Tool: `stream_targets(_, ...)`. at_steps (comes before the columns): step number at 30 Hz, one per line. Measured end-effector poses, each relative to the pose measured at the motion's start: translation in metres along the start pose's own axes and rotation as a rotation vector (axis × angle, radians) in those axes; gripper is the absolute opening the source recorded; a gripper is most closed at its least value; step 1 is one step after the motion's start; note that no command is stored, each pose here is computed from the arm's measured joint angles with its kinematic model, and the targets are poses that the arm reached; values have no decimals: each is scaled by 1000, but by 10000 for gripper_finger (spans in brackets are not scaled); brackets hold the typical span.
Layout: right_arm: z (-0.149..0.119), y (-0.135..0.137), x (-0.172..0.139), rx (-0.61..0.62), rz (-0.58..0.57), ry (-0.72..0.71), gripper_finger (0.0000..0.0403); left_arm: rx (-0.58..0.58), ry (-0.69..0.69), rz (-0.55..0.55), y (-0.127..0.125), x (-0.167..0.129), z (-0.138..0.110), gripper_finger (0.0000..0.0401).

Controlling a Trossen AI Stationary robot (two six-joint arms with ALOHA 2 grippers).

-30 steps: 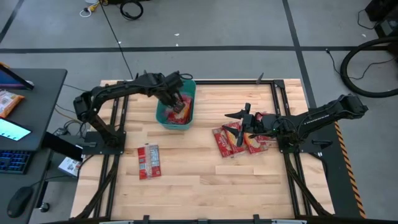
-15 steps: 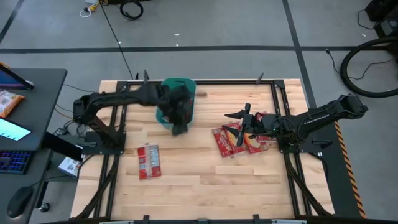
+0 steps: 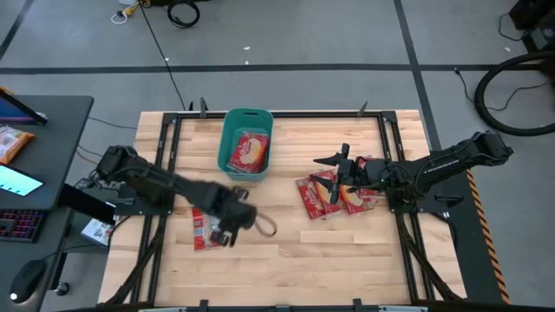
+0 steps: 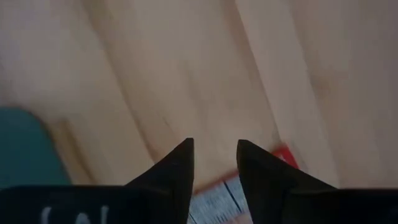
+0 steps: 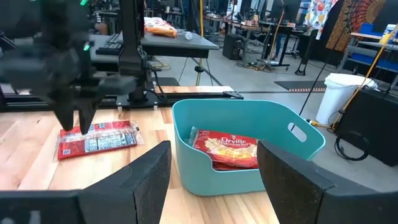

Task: Sort popcorn bags into baskets
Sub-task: Put the red popcorn bag into the green bin

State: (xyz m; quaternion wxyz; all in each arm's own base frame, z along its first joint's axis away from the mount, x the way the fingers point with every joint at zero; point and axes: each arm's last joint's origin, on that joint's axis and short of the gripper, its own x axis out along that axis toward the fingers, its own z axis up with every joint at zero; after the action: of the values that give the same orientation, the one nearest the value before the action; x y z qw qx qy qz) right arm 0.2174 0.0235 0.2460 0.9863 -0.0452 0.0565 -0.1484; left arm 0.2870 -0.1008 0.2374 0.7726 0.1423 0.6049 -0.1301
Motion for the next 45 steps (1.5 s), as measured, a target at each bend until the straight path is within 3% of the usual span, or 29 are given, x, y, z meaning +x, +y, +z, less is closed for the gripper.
stream_targets(5,0,0,0,1,0,-1,242,86,137,13,-36,17,-23,176)
stream_targets(12,1,0,0,3,0,-5,242,249,269,-2,-61,38,-53,221)
stream_targets(18,1,0,0,4,1,-7,242,374,407,-14,-67,58,-86,210)
stream_targets(23,1,0,0,4,1,-7,242,473,441,0,-74,62,-97,202)
stream_targets(28,1,0,0,5,1,-7,242,589,439,98,-84,64,-103,202)
stream_targets(40,1,1,0,9,21,-15,242,701,395,216,-99,78,-125,198)
stream_targets(45,1,1,0,9,21,-15,242,679,367,252,-101,79,-126,145)
